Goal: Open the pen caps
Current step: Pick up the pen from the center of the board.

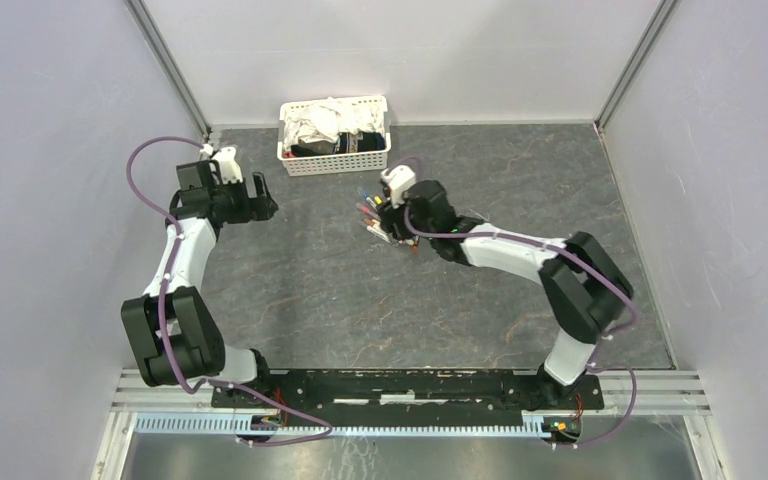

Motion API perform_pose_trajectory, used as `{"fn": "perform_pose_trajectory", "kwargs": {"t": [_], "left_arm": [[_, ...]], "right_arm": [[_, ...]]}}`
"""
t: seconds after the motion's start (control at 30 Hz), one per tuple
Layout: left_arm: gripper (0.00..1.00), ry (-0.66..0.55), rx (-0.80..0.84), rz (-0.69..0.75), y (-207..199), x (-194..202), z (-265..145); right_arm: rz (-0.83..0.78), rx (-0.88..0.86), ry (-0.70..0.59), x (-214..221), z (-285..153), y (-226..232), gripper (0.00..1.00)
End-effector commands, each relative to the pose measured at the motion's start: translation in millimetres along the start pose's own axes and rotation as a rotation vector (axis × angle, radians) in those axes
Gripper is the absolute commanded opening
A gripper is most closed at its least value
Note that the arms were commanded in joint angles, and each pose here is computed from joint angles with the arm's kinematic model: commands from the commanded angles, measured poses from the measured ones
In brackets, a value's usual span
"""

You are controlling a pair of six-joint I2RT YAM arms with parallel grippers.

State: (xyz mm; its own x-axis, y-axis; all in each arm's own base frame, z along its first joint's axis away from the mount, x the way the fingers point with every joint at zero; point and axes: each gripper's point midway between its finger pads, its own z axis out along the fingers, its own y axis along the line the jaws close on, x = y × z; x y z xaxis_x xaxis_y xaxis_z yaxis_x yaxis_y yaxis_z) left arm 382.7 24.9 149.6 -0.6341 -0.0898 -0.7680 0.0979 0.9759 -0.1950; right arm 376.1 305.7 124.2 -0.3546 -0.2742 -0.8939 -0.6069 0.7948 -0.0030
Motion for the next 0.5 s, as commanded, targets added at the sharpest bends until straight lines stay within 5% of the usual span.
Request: {"fn": "perform_pose_trajectory", "kwargs": {"t": [0.0, 0.47], "left_arm": [[1.00, 0.032, 0.029, 0.043, -10.4, 6.2, -17.6], [1.00, 0.067, 0.164, 0.062, -34.4, 18.6, -23.2]], "right_arm": [[-0.081, -0.103, 0.084, 9.3, 28.3, 43.4, 0.60], [-0.119, -0.139, 0.162, 42.6, 61.5, 62.1, 0.58]]}}
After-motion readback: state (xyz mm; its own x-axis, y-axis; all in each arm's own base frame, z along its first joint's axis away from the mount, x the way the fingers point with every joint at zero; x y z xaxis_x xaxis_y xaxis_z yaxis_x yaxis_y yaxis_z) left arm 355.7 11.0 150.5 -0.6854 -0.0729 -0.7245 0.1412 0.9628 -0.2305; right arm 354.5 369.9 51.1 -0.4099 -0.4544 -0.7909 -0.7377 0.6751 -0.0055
